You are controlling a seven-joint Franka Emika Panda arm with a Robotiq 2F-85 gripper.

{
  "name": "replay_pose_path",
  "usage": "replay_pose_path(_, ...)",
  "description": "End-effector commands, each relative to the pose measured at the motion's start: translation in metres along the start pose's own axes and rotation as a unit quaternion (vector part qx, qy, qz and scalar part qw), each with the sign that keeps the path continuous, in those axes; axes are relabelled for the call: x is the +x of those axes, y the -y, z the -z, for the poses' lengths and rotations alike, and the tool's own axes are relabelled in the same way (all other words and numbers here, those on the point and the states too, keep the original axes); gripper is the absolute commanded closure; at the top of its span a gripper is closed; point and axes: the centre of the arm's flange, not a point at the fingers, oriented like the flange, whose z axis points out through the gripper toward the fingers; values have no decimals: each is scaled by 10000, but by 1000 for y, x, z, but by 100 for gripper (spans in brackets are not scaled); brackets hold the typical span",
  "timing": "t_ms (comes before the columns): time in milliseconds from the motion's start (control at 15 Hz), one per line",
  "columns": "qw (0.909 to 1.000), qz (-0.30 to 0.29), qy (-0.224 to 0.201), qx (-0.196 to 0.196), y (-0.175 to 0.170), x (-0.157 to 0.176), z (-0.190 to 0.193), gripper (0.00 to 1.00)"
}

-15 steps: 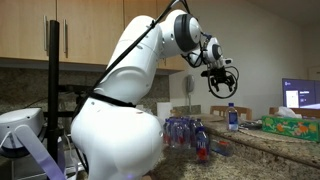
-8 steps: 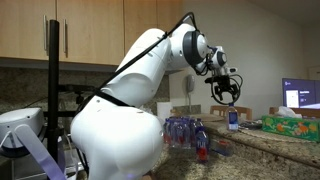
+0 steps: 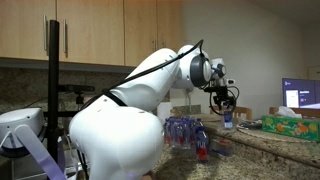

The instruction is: Move the two and unpacked bottles forward

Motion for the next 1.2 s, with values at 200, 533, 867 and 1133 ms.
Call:
replay_pose_path(200,9992,-374,-116,-22,-55,27,88,61)
replay_pose_path(533,9993,-314,143,-125,-75,17,121,62)
replay_pose_path(867,9900,-226,1299,-498,-101,-37,102,62)
replay_pose_path(1133,9736,-437,2157,-601,-126,-80,68,62)
